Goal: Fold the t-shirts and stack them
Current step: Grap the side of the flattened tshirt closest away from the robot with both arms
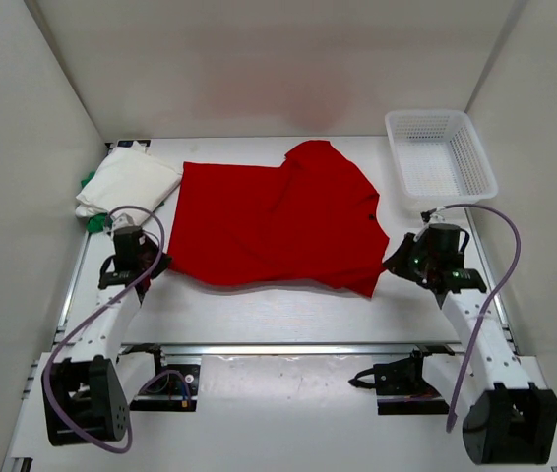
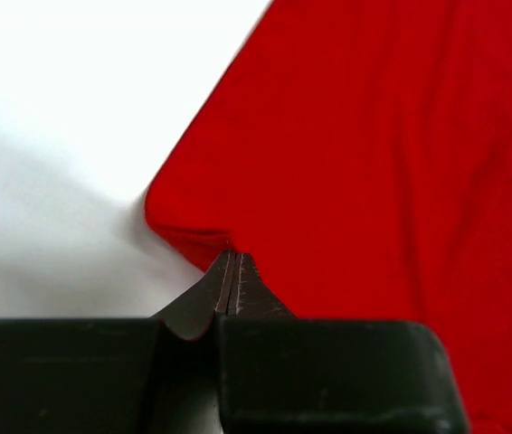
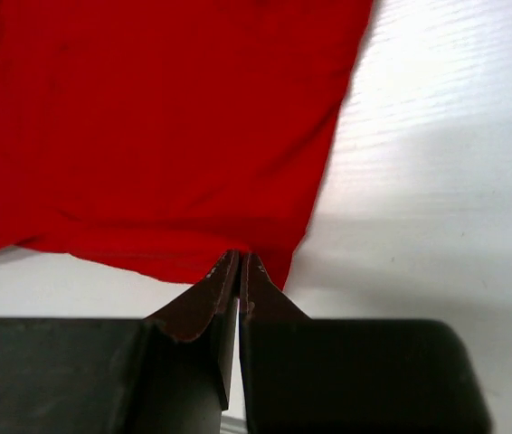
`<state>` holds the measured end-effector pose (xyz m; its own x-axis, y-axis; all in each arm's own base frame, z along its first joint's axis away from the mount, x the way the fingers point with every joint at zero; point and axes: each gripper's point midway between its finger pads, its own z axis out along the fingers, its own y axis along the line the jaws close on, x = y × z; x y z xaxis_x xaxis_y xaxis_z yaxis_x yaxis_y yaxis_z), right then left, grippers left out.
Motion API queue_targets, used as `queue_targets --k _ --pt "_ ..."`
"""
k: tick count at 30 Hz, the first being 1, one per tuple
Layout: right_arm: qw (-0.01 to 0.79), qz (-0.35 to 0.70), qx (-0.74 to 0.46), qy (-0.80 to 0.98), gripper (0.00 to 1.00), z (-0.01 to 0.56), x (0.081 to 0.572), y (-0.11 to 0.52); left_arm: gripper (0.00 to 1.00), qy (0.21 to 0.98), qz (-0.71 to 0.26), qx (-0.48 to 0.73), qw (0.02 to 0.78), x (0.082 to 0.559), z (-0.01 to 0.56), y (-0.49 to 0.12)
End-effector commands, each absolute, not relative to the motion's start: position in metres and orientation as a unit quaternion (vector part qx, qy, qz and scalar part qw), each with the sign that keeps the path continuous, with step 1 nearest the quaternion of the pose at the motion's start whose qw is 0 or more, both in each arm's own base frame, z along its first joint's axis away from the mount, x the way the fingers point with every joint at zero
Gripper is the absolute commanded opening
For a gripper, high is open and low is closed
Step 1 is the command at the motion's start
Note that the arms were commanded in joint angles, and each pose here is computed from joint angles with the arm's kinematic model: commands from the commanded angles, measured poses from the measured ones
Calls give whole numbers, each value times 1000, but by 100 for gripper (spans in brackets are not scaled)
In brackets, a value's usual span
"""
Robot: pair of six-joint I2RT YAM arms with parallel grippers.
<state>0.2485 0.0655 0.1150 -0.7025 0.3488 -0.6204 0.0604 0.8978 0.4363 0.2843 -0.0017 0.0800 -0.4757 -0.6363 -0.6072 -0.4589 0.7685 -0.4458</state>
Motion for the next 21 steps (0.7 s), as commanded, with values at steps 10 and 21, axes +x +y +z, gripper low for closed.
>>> queue_targets --k 10,21 --pt "417 195 98 882 0 147 362 67 0 838 -120 -333 416 376 104 -6" --pt "414 173 104 887 0 128 421 61 0 834 -107 -350 413 409 93 6"
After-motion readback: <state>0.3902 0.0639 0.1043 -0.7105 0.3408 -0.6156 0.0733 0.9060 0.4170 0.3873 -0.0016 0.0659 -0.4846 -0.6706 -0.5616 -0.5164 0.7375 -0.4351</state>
